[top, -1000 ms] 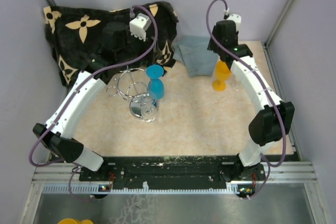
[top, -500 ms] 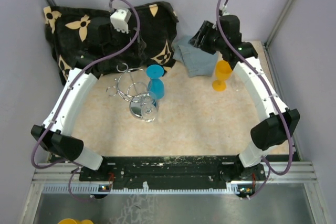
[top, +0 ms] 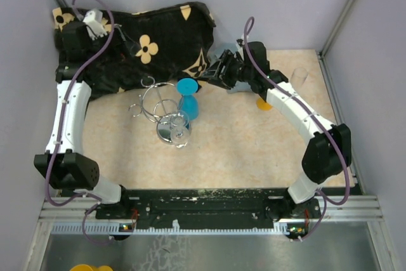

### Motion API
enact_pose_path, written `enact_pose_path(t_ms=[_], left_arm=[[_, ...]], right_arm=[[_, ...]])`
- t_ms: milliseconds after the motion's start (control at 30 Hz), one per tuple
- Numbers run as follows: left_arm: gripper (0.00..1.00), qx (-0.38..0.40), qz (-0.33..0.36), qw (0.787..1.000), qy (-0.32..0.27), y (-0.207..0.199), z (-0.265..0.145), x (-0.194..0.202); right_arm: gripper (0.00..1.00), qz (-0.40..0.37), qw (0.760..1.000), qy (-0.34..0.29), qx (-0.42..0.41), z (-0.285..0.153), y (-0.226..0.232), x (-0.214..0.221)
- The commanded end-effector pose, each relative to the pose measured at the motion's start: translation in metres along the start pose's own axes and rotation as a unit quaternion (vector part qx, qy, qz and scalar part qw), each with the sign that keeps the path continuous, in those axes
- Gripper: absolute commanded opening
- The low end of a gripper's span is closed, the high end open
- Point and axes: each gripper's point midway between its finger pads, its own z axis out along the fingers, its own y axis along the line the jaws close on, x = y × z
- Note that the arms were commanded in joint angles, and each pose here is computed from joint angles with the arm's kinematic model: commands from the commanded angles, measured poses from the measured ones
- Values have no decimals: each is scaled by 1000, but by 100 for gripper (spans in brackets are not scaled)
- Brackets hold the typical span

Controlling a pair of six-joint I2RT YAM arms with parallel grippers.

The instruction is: Take the wine glass off the wine glass rack

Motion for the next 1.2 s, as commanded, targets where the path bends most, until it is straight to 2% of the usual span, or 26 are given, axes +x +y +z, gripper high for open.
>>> enact_pose_path(t_ms=[0, 400, 1167], left_arm=[[100, 56, -93, 994, 26, 2, -1, 8], [100, 63, -125, 989, 41, 12, -1, 20], [100, 79, -128, 988, 45, 8, 0, 19]], right_arm=[[50, -17, 995, -17, -95, -22, 59, -2], [50, -17, 998, 16, -63, 2, 33, 29], [44, -6, 997, 32, -66, 28, 26, 41]])
